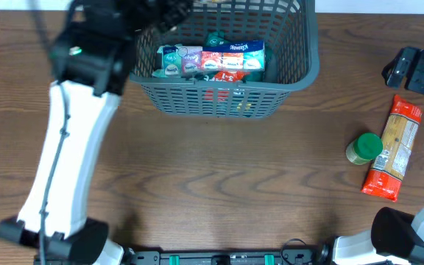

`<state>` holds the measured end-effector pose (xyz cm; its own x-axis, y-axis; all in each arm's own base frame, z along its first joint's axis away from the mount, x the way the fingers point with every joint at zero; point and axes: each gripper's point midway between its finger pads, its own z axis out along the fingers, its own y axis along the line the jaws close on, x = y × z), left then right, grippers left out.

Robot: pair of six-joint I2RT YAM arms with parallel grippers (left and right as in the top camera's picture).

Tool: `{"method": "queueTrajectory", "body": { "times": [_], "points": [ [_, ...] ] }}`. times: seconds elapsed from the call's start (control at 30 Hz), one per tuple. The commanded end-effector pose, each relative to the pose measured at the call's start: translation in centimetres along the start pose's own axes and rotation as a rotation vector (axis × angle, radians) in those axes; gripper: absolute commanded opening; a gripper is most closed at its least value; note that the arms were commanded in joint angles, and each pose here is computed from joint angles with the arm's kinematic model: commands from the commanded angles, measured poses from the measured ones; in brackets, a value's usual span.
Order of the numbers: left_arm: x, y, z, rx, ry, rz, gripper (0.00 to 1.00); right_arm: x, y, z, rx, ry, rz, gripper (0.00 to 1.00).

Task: Pack container
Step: 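Lift the gold mushroom bag and carry it right over the basket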

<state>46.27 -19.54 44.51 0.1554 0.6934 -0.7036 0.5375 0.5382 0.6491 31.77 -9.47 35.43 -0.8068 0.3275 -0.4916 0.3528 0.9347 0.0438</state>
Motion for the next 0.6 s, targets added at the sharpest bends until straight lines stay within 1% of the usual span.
{"method": "queueTrajectory", "body": {
  "times": [0.0,0.17,0.27,0.4,0.57],
  "points": [
    [2.3,-2.1,4.2,0.062,0.044,0.108,0.06,-0.3,0.1,-0.4,-0.011,-0.014,-0.015,0.99],
    [8.7,-7.2,10.2,0.214,0.176,0.072,0.06,-0.2,0.1,-0.4,-0.011,-0.012,-0.015,0.99],
    [12.2,-10.2,12.7,0.293,0.245,0.054,0.06,-0.2,0.1,-0.4,-0.011,-0.012,-0.015,0.99],
    [16.1,-13.5,14.9,0.376,0.322,0.034,0.06,-0.2,0.1,-0.4,-0.007,-0.012,-0.015,0.99],
    [19.3,-15.7,15.7,0.431,0.405,0.022,0.06,-0.2,-0.1,-0.4,0.001,-0.013,-0.016,0.99]
  ]
}}
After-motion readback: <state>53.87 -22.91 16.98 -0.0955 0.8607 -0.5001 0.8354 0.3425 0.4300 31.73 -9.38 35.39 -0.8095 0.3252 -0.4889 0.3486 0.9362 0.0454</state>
